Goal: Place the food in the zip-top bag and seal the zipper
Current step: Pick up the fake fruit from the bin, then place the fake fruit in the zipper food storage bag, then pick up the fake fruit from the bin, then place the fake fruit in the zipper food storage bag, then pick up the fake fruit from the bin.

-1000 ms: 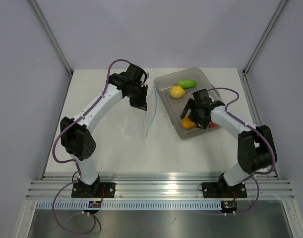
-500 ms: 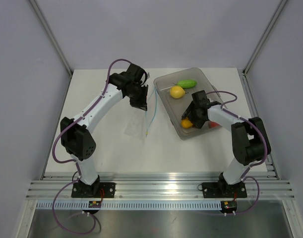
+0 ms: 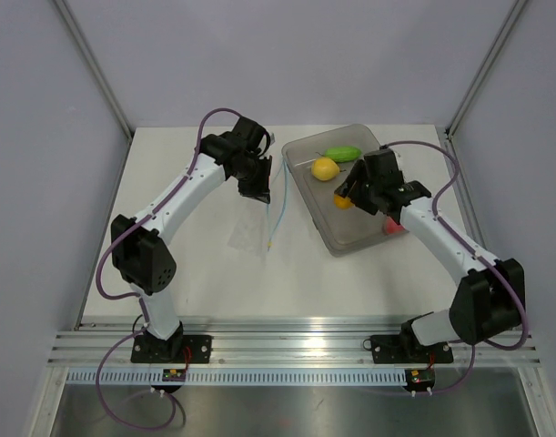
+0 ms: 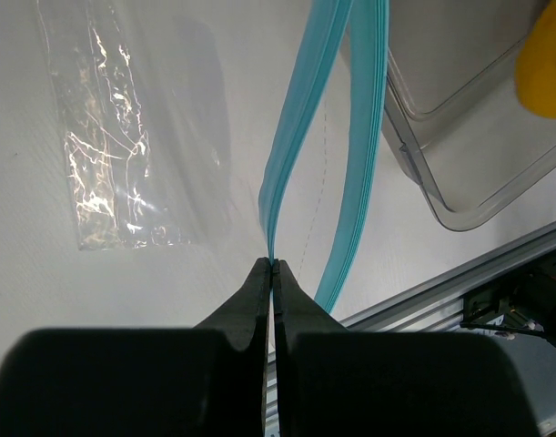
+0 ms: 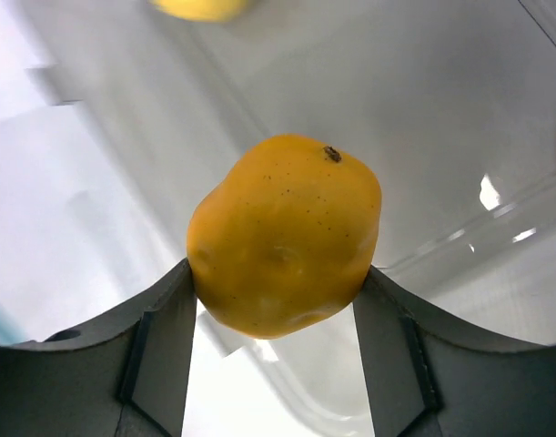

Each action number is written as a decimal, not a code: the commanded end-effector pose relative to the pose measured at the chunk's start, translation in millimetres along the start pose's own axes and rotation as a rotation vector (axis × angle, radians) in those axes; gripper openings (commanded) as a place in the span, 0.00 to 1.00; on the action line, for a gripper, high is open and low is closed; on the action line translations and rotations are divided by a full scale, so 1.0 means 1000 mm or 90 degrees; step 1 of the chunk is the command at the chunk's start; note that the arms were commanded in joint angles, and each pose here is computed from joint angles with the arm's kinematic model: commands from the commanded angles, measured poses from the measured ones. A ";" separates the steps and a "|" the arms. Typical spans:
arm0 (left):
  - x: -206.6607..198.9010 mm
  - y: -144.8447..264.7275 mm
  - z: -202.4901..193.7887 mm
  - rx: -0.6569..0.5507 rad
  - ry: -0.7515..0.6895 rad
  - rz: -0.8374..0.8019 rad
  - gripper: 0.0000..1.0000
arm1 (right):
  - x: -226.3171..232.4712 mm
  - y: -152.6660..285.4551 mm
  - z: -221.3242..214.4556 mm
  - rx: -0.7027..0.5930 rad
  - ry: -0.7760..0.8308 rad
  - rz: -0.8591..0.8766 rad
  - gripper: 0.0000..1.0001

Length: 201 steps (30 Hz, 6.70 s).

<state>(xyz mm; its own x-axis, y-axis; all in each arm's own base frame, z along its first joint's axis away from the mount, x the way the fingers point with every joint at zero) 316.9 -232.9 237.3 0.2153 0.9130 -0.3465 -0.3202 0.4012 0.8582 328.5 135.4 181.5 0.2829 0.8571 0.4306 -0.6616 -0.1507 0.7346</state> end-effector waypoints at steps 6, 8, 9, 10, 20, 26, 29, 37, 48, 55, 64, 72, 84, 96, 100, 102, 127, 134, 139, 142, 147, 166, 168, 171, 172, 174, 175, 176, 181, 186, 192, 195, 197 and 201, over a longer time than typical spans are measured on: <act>-0.007 0.007 0.013 -0.032 -0.011 -0.009 0.00 | 0.116 0.083 0.001 -0.080 0.132 0.198 0.37; -0.007 0.009 0.012 -0.034 -0.012 -0.009 0.00 | 0.138 0.088 -0.004 -0.074 0.142 0.236 0.37; -0.007 0.010 0.012 -0.035 -0.012 -0.008 0.00 | 0.145 0.089 -0.008 -0.068 0.145 0.249 0.37; -0.007 0.010 0.012 -0.035 -0.013 -0.008 0.00 | 0.154 0.091 -0.013 -0.059 0.150 0.269 0.37; -0.009 0.016 0.015 -0.042 -0.015 -0.011 0.00 | 0.186 0.052 -0.053 0.037 0.146 0.326 0.37; -0.012 0.022 0.015 -0.048 -0.018 -0.021 0.00 | 0.177 0.030 -0.062 0.049 0.151 0.279 0.37; -0.015 0.024 0.016 -0.049 -0.019 -0.031 0.00 | 0.171 0.018 -0.062 0.043 0.160 0.238 0.37; -0.025 0.036 0.019 -0.056 -0.024 -0.070 0.00 | 0.167 0.003 -0.066 0.054 0.180 0.194 0.42; -0.020 0.025 0.018 -0.046 -0.025 -0.053 0.00 | 0.167 0.030 -0.053 0.023 0.182 0.219 0.92; -0.013 0.014 0.020 -0.035 -0.017 -0.038 0.00 | 0.145 0.061 -0.024 -0.086 0.153 0.172 0.70; -0.010 0.016 0.028 -0.049 -0.004 -0.032 0.00 | 0.068 0.015 0.035 -0.102 0.081 0.053 0.84; -0.008 0.012 0.028 -0.041 0.001 -0.032 0.00 | 0.068 -0.088 0.068 -0.038 0.095 -0.012 0.99; -0.007 0.019 0.028 -0.042 -0.008 -0.031 0.00 | 0.066 -0.163 0.087 -0.010 0.152 -0.088 0.99; -0.006 0.017 0.024 -0.037 -0.009 -0.036 0.00 | 0.061 -0.193 0.080 0.019 0.180 -0.108 1.00; -0.006 0.018 0.024 -0.040 -0.010 -0.034 0.00 | 0.061 -0.195 0.081 0.016 0.178 -0.110 0.99; -0.006 0.018 0.024 -0.041 -0.010 -0.034 0.00 | 0.065 -0.189 0.087 0.000 0.172 -0.098 0.91; -0.001 0.008 0.025 -0.038 -0.010 -0.023 0.00 | 0.106 0.075 0.024 -0.102 0.221 0.132 0.67; -0.003 0.009 0.026 -0.039 -0.008 -0.031 0.00 | 0.151 0.097 -0.030 -0.034 0.250 0.244 0.67; -0.004 0.011 0.026 -0.039 -0.007 -0.036 0.00 | 0.160 0.066 -0.054 0.010 0.265 0.233 0.67; -0.005 0.014 0.026 -0.040 -0.009 -0.040 0.00 | 0.161 0.049 -0.062 0.029 0.270 0.224 0.69; -0.006 0.018 0.027 -0.045 -0.008 -0.047 0.00 | 0.162 0.034 -0.065 0.041 0.279 0.200 0.97; -0.001 0.018 0.031 -0.052 0.007 -0.050 0.00 | 0.062 0.031 0.056 -0.115 0.073 0.056 0.92; -0.002 0.018 0.031 -0.053 0.008 -0.054 0.00 | 0.057 0.006 0.063 -0.099 0.012 0.047 0.95; -0.003 0.019 0.031 -0.051 0.007 -0.058 0.00 | 0.056 -0.029 0.083 -0.101 -0.081 0.052 0.97; -0.002 0.018 0.030 -0.049 0.006 -0.058 0.00 | 0.052 -0.050 0.083 -0.092 -0.100 0.039 0.97; -0.002 0.019 0.030 -0.047 0.005 -0.058 0.00 | 0.053 -0.064 0.101 -0.110 -0.153 0.035 0.97; -0.003 0.020 0.030 -0.048 0.005 -0.060 0.00 | 0.054 -0.072 0.106 -0.115 -0.168 0.036 0.97; -0.003 0.020 0.030 -0.048 0.002 -0.059 0.00 | 0.051 -0.088 0.113 -0.114 -0.188 0.026 0.97; -0.003 0.023 0.029 -0.048 -0.003 -0.061 0.00 | 0.045 -0.131 0.125 -0.120 -0.255 0.007 0.96; -0.005 0.023 0.029 -0.045 -0.006 -0.069 0.00 | 0.042 -0.161 0.135 -0.104 -0.302 -0.005 0.95; -0.004 0.022 0.028 -0.043 -0.008 -0.070 0.00 | 0.036 -0.195 0.135 -0.098 -0.319 -0.041 0.95; -0.003 0.020 0.026 -0.040 -0.010 -0.069 0.00 | 0.031 -0.203 0.138 -0.120 -0.326 -0.051 0.95; -0.002 0.019 0.025 -0.039 -0.010 -0.069 0.00 | 0.031 -0.208 0.139 -0.129 -0.329 -0.053 0.95; -0.001 0.017 0.024 -0.034 -0.012 -0.068 0.00 | 0.027 -0.218 0.142 -0.147 -0.331 -0.069 0.95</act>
<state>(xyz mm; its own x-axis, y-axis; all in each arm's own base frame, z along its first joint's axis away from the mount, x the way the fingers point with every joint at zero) 333.9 -228.6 245.7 0.2264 0.8869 -0.4028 -0.3125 0.4578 0.8323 561.8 127.5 92.0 0.6281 0.5316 0.5682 -0.6824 0.0253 0.7306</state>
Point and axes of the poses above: each gripper's point midway between its finger pads, its own y axis back along the fingers, its own x axis along the line the jaws close on, z = x × y, the point moved 5 cm from there along y, back along the fingers, and after that the axes turned 2 degrees about y, right-handed, at the moved point
